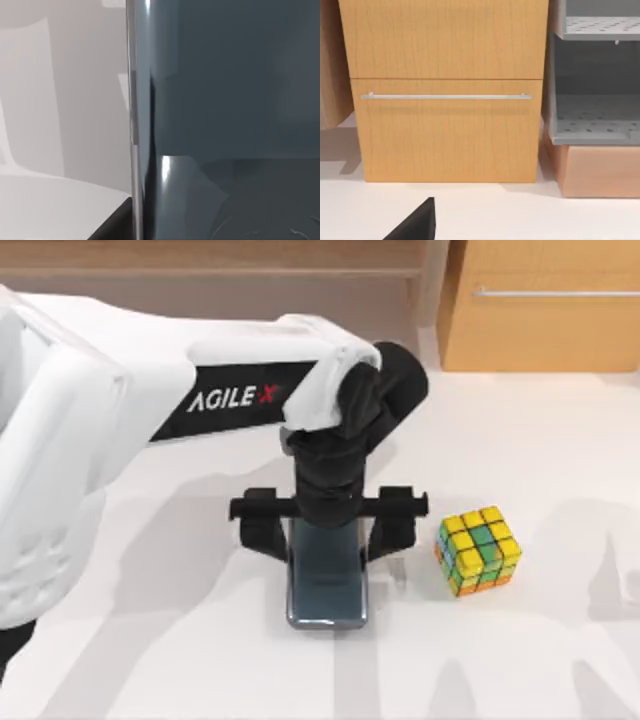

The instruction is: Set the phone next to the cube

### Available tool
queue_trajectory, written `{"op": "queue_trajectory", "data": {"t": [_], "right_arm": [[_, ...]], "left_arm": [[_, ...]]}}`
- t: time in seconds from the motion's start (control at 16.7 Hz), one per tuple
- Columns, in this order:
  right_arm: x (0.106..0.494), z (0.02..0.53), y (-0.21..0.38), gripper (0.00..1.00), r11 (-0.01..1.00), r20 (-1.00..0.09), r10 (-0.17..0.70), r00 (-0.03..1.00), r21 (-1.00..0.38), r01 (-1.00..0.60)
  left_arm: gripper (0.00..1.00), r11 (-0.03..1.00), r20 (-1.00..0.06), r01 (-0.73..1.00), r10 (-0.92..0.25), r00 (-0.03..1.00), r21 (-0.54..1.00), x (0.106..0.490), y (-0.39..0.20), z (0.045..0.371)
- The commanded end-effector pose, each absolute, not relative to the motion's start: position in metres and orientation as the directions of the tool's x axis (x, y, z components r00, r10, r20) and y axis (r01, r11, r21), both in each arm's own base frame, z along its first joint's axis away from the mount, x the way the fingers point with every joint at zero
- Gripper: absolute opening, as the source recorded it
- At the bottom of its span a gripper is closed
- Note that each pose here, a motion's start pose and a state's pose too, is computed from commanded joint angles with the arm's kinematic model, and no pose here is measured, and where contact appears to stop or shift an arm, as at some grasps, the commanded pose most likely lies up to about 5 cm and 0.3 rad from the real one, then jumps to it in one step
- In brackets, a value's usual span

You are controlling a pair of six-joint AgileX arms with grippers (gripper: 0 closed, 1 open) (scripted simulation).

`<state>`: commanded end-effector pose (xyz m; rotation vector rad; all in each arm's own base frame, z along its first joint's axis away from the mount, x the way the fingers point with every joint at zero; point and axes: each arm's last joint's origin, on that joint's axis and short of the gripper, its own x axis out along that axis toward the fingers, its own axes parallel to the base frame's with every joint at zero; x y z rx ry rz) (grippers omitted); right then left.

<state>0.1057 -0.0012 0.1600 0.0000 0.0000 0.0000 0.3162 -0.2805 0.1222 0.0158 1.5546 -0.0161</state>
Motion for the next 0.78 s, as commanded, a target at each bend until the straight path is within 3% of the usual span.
{"op": "queue_trajectory", "data": {"t": [0.42, 0.78], "right_arm": [[0.1057, 0.16, -0.0012, 1.0, 1.0, 0.0, 0.0, 1.0, 0.0, 0.0], [0.1057, 0.16, -0.0012, 1.0, 1.0, 0.0, 0.0, 1.0, 0.0, 0.0]], "left_arm": [[0.98, 1.0, -1.0, 0.02, 0.0, 0.016, 0.0, 0.3162, -0.2805, 0.1222], [1.0, 1.0, -1.0, 0.02, 0.0, 0.016, 0.0, 0.3162, -0.2805, 0.1222]]}}
